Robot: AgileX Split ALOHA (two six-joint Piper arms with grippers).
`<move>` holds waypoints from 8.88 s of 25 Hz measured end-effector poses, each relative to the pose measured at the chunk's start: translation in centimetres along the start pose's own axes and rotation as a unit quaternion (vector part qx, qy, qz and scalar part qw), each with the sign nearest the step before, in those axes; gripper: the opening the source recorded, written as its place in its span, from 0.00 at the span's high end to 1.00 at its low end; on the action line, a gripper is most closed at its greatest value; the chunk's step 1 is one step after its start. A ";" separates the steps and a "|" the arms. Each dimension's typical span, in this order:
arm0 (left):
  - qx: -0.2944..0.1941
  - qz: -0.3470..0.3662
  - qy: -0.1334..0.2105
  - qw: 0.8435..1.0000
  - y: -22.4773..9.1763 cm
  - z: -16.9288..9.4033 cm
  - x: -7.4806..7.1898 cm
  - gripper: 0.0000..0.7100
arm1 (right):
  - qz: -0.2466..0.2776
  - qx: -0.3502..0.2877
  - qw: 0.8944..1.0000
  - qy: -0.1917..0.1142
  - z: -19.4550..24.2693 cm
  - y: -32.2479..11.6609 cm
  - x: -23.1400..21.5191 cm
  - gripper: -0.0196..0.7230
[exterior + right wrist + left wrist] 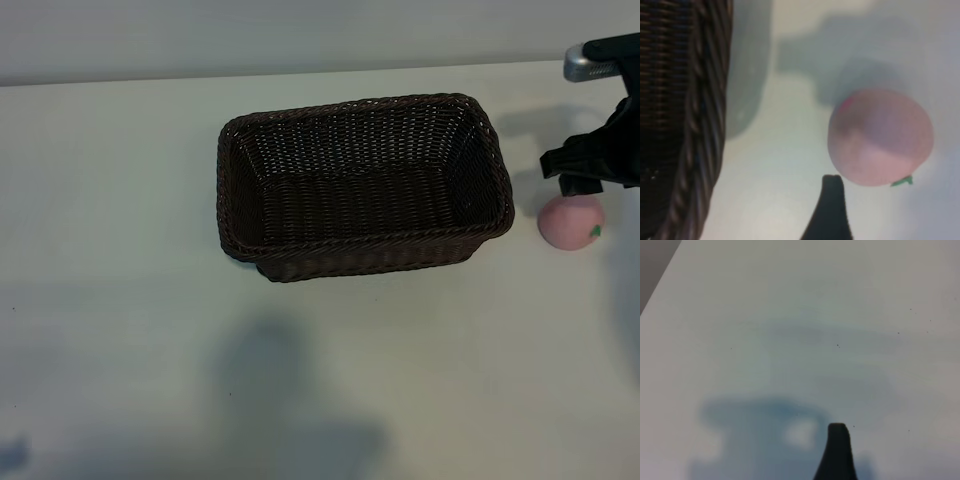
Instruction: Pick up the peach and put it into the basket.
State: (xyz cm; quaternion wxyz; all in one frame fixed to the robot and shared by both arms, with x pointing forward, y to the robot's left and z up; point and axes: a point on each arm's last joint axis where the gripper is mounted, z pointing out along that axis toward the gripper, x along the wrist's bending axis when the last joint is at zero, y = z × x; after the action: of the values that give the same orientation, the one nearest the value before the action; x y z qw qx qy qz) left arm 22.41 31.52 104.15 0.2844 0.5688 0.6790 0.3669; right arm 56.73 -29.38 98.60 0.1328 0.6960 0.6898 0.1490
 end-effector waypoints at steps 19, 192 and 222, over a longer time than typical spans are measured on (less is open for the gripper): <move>0.000 -0.028 0.001 1.000 0.0 0.0 0.0 0.16 | 0.002 0.032 0.999 -0.003 3.2 -0.3 -0.1 0.18; 0.002 -0.043 0.000 0.999 0.0 0.0 0.0 0.17 | 0.063 -0.474 0.872 -0.101 -34.7 -23.5 -0.2 0.19; 0.002 -0.043 0.000 0.999 0.0 0.0 0.0 0.17 | 0.057 -0.383 0.918 -0.089 -19.9 -27.8 -0.9 0.21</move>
State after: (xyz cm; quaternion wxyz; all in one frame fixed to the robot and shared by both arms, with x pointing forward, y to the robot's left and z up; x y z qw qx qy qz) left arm 22.40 31.49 104.13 0.2991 0.5401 0.7031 0.3530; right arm 23.38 -30.30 106.10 0.4414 0.6408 0.5243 0.3460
